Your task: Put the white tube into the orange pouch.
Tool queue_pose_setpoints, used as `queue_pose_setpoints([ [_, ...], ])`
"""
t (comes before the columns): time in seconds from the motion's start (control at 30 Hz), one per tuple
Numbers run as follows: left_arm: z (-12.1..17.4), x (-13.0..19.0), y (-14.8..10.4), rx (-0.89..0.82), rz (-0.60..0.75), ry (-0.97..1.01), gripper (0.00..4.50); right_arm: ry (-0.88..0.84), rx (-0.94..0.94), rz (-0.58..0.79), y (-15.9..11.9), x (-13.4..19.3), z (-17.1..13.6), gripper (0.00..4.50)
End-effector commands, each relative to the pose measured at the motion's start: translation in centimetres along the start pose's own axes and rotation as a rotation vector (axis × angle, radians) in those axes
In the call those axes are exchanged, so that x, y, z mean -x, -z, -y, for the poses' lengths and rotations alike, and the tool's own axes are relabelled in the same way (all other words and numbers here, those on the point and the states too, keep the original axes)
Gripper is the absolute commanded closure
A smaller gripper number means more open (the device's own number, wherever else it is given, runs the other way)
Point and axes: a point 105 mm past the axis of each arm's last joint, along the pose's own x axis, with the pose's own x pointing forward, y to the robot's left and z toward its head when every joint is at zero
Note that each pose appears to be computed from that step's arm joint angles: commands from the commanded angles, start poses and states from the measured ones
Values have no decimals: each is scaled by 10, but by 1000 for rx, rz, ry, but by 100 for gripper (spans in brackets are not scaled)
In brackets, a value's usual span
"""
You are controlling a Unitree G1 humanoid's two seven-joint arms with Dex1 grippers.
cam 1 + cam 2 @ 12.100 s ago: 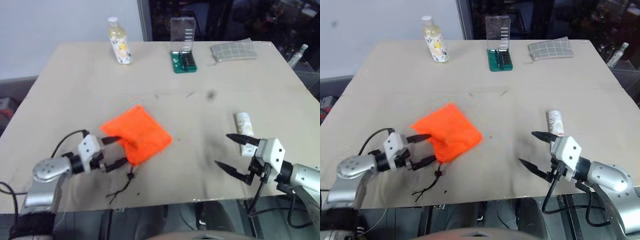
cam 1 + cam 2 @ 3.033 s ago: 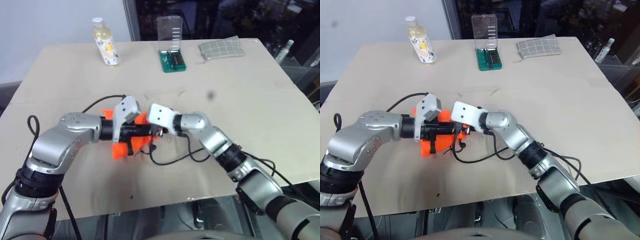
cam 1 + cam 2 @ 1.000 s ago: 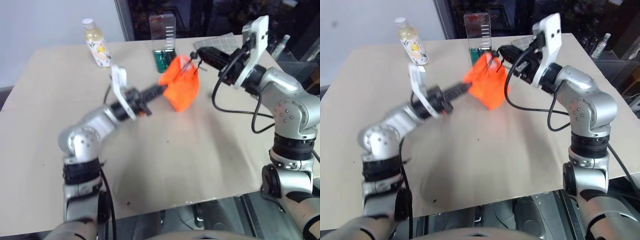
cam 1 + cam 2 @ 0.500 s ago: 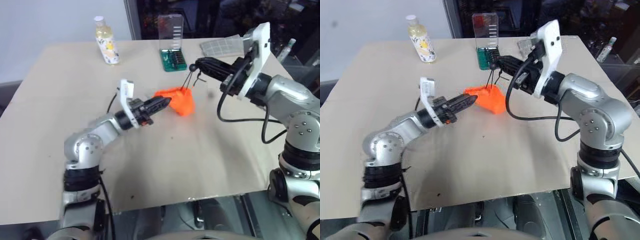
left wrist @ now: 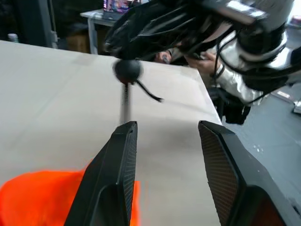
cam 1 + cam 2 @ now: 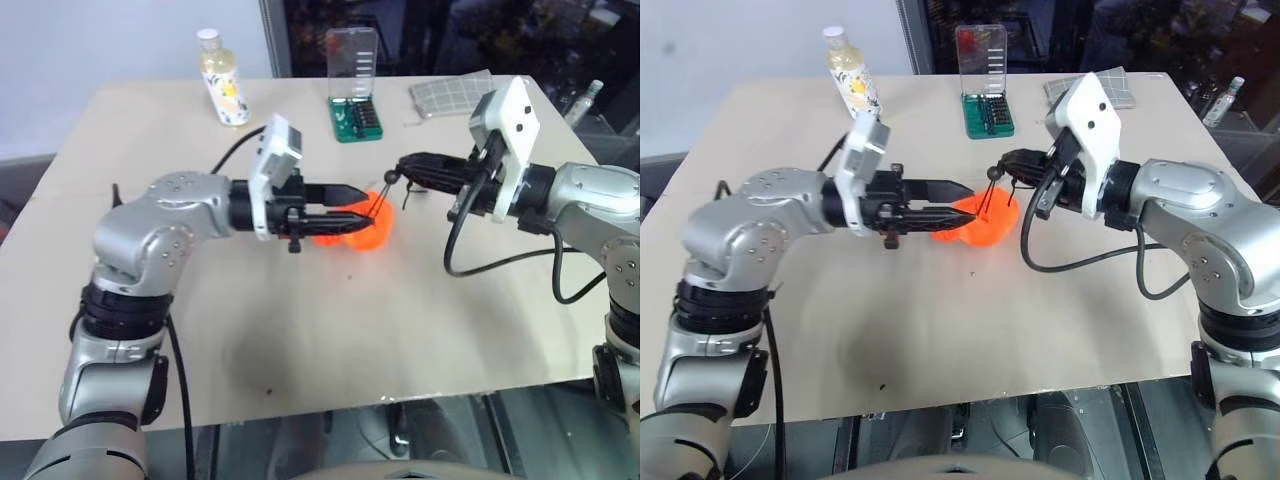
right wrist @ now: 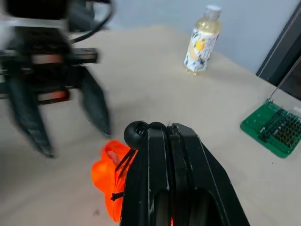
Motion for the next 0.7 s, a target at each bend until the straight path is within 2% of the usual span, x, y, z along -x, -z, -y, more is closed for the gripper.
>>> queue_pose_setpoints([
  [0.03, -5, -7, -13, -80, 34, -23, 241, -14, 60, 15, -9, 4, -7, 450],
  [0.3, -13, -11, -25, -89, 88, -41, 241, -28, 74, -9, -5, 4, -15, 450],
  [0.6, -3, -15, -24, -76, 88, 24, 241, -24, 69, -14, -3, 3, -18, 450],
  [0.7, -1, -15, -23, -71, 82, 39, 370, -23, 67, -13, -3, 3, -18, 450],
])
